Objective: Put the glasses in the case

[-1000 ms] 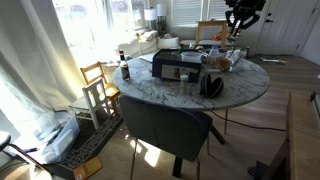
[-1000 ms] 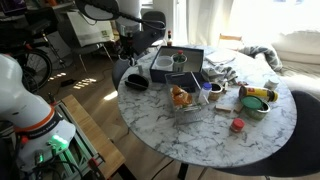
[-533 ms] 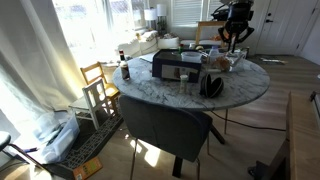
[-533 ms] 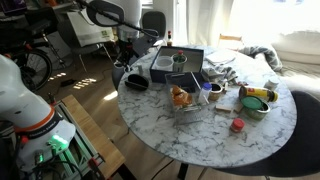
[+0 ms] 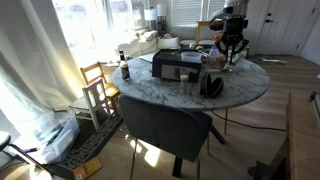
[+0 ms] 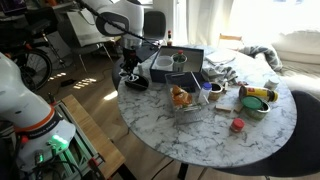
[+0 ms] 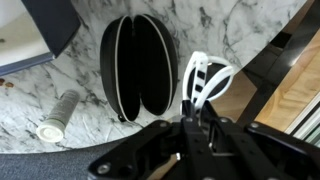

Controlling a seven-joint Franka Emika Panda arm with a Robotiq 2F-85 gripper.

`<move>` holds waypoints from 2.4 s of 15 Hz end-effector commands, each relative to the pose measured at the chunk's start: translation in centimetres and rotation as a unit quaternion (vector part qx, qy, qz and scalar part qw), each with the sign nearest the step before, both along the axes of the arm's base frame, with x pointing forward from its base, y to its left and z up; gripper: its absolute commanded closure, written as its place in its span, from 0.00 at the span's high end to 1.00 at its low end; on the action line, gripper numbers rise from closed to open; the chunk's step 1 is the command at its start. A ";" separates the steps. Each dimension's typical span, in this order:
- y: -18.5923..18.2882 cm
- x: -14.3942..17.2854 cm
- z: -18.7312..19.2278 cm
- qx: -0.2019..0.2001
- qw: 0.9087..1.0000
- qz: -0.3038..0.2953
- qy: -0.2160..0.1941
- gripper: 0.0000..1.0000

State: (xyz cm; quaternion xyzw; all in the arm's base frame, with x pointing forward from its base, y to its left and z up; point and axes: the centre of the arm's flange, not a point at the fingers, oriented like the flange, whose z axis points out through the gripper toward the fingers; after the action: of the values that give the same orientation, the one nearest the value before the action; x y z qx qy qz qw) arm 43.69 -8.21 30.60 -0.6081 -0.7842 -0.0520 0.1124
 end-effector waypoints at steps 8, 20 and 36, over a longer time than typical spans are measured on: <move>3.5 2.8 -4.7 -0.049 0.998 -0.005 -0.043 0.03; 5.2 3.4 -7.4 -0.058 0.997 0.007 -0.055 0.37; 0.9 0.2 4.3 -0.070 0.993 -0.093 -0.031 1.00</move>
State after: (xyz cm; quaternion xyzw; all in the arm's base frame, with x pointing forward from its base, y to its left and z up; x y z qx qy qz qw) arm 45.94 -5.61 32.02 -0.6379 -0.7680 -0.0483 0.0297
